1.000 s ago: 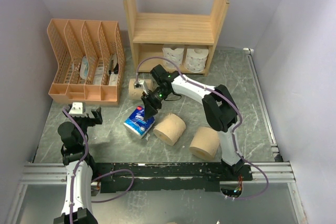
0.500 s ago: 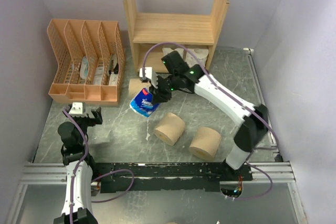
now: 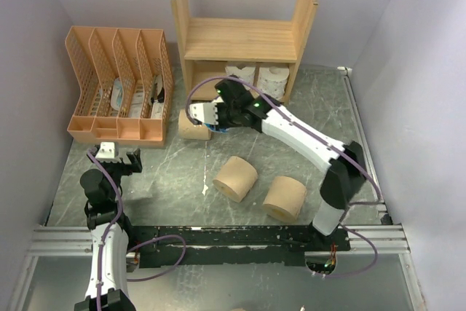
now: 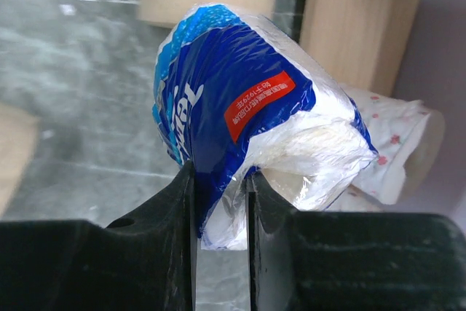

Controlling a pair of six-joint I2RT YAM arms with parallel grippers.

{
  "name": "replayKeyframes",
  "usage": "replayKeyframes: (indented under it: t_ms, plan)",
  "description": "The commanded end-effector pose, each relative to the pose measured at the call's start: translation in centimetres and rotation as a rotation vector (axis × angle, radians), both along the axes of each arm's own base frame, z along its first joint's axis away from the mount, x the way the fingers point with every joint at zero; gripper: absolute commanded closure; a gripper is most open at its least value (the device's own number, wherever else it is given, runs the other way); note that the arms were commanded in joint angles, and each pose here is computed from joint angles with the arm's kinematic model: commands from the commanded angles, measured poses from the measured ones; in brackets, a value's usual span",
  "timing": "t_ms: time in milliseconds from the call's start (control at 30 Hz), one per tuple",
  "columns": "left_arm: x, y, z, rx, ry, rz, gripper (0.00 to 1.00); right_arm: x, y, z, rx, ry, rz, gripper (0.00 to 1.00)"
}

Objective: Place and organize the paper towels onto the shelf

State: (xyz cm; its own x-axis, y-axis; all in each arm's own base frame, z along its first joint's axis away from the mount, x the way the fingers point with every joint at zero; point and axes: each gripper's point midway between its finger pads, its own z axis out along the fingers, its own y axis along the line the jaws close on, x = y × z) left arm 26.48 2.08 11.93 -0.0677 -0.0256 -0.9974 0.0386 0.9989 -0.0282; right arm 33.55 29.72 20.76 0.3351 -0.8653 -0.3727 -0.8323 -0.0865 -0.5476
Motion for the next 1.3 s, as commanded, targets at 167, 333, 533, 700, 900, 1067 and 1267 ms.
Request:
replayKeyframes:
  t_ms: [167,333,533,700,900,1067,1267]
  plan:
    - [-0.7,-0.2,-3.3,-0.019,0.056,-0.005,0.0,11.1,4.0,2.9,0.063,-0.387,-0.201,1.0]
    - [-0.7,-0.2,-3.3,-0.019,0.056,-0.005,0.0,13.6,4.9,2.4,0.01,-0.485,-0.189,1.0]
    - [-0.7,-0.2,-3.3,-0.019,0.056,-0.008,0.0,15.3,7.0,1.2,0.031,-0.487,-0.181,1.0]
    - [-0.7,-0.2,-3.3,-0.019,0.055,-0.007,0.0,16.6,7.5,0.2,0.027,-0.512,-0.195,1.0]
    - [-0.7,-0.2,-3.3,-0.019,0.056,-0.006,0.0,17.5,7.5,-0.9,0.008,-0.541,-0.212,1.0]
    - [-0.7,-0.2,-3.3,-0.018,0.057,-0.006,0.0,18.0,6.8,-0.8,-0.013,-0.61,-0.227,0.81]
    - [-0.7,-0.2,-3.3,-0.017,0.056,-0.006,0.0,18.7,6.9,-0.7,-0.002,-0.63,-0.239,0.71]
